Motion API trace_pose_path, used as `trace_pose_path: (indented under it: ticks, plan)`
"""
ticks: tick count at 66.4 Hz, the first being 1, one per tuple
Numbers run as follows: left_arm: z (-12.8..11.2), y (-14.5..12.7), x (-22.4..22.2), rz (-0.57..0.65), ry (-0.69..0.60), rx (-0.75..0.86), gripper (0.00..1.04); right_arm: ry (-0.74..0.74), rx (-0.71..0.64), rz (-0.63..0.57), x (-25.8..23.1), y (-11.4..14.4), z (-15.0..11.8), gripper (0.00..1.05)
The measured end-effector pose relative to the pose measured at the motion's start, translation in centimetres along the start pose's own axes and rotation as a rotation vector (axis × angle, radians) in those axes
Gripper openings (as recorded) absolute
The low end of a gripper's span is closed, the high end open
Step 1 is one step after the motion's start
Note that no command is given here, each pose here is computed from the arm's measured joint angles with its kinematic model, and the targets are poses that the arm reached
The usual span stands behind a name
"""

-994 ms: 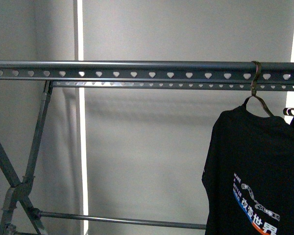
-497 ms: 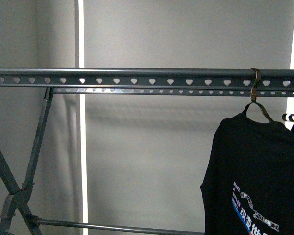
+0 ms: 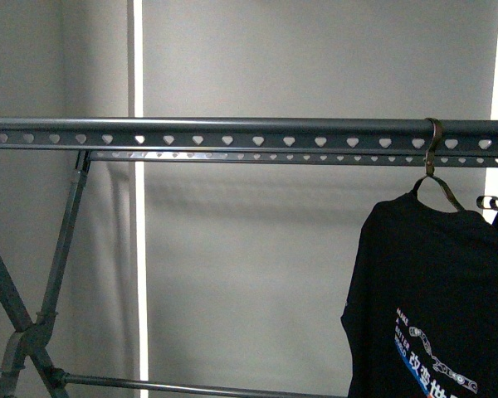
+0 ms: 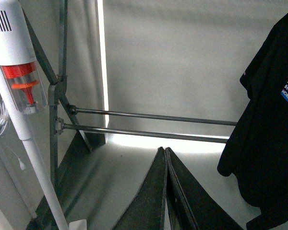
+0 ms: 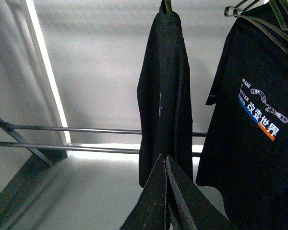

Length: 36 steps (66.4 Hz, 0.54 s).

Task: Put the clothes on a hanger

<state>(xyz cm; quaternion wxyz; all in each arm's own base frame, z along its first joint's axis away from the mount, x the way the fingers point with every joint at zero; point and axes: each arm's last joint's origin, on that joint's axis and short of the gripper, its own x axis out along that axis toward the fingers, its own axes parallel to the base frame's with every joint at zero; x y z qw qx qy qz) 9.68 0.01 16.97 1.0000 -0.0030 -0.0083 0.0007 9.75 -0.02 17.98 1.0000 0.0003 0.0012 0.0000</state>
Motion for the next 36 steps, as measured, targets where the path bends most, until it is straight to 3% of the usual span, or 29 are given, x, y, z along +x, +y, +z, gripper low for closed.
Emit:
trace_pose_path:
  ticks: [30,36]
  plan:
    - [0.0,0.0,0.0,0.0,0.0,0.0,0.04,-0.001,-0.001,0.0,0.0,0.0,-1.5,0.03]
    - [0.0,0.0,0.0,0.0,0.0,0.0,0.04,-0.001,-0.001,0.0,0.0,0.0,-1.5,0.19]
